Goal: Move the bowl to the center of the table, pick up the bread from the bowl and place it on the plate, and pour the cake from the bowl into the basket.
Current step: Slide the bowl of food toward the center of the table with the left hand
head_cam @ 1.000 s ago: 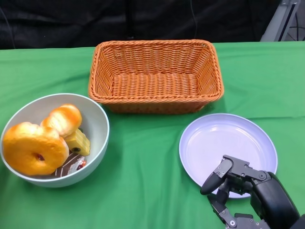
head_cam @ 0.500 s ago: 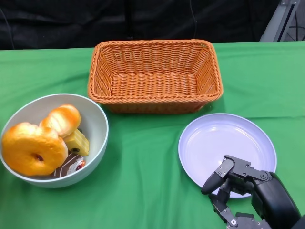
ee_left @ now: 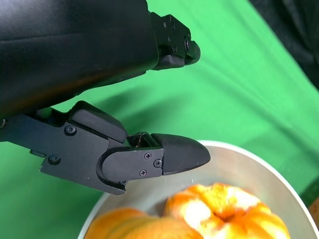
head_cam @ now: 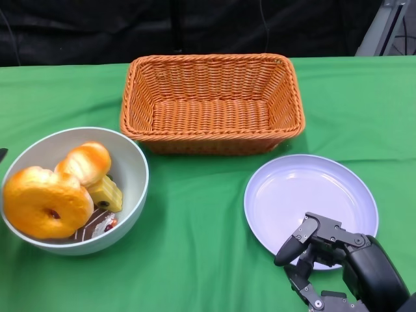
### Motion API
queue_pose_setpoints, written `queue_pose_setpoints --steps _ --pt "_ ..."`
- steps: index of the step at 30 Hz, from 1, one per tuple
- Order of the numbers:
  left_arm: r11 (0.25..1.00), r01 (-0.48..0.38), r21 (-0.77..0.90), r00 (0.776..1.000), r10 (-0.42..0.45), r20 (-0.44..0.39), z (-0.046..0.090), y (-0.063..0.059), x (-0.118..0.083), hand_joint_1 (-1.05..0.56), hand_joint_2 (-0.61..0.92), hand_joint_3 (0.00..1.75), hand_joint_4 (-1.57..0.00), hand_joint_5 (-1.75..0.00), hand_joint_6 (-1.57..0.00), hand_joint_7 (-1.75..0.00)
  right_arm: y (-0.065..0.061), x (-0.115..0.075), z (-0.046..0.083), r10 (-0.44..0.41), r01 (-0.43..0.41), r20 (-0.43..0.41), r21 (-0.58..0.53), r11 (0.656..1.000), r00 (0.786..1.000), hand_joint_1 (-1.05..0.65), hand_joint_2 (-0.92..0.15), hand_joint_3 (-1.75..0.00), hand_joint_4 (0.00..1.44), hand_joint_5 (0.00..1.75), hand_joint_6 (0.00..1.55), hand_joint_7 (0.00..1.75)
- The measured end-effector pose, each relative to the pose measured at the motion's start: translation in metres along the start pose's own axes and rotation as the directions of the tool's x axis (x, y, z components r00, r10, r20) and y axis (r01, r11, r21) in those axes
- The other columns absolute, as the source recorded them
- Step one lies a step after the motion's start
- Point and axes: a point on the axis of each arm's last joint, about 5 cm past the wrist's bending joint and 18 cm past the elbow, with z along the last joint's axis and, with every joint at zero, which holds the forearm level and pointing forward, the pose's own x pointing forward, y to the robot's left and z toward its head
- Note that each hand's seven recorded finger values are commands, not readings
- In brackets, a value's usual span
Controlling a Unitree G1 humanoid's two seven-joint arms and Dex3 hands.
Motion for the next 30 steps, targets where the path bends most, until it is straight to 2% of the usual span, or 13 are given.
queue_pose_setpoints --steps 7,17,21,24,30 --pt "0.995 0.094 -0.035 0.995 -0.095 -0.017 0.001 -0.004 0.002 -0.84 0.92 0.53 0.0 0.0 0.0 0.0 0.001 0.0 0.0 0.002 -0.002 0.001 0.002 1.0 1.0 0.05 -0.56 -0.94 0.72 1.66 0.68 1.31" --pt "0.983 0.172 -0.066 0.985 -0.17 0.025 0.006 -0.006 0.003 -0.8 0.92 0.5 0.0 0.0 0.0 0.0 0.003 0.001 0.001 0.007 -0.007 0.002 -0.003 1.0 1.0 0.05 -0.54 -0.97 0.73 1.67 0.68 1.31" --pt "0.971 0.191 -0.146 0.982 -0.188 0.031 0.002 -0.007 0.003 -0.76 0.92 0.46 0.0 0.0 0.0 0.0 0.003 0.001 0.001 0.008 -0.008 0.004 -0.004 1.0 1.0 0.06 -0.54 -0.98 0.73 1.68 0.68 1.31" --pt "0.95 0.233 -0.205 0.972 -0.232 0.033 -0.004 -0.008 0.002 -0.76 0.92 0.46 0.0 0.0 0.0 0.0 0.003 0.001 0.001 0.009 -0.008 0.005 -0.004 1.0 1.0 0.06 -0.54 -0.98 0.73 1.68 0.68 1.31" --pt "0.926 0.321 -0.198 0.947 -0.314 0.067 -0.008 -0.009 0.001 -0.76 0.92 0.51 0.0 0.0 0.0 0.0 0.003 0.001 0.001 0.009 -0.009 0.006 -0.006 1.0 1.0 0.07 -0.53 -0.98 0.72 1.68 0.68 1.31"
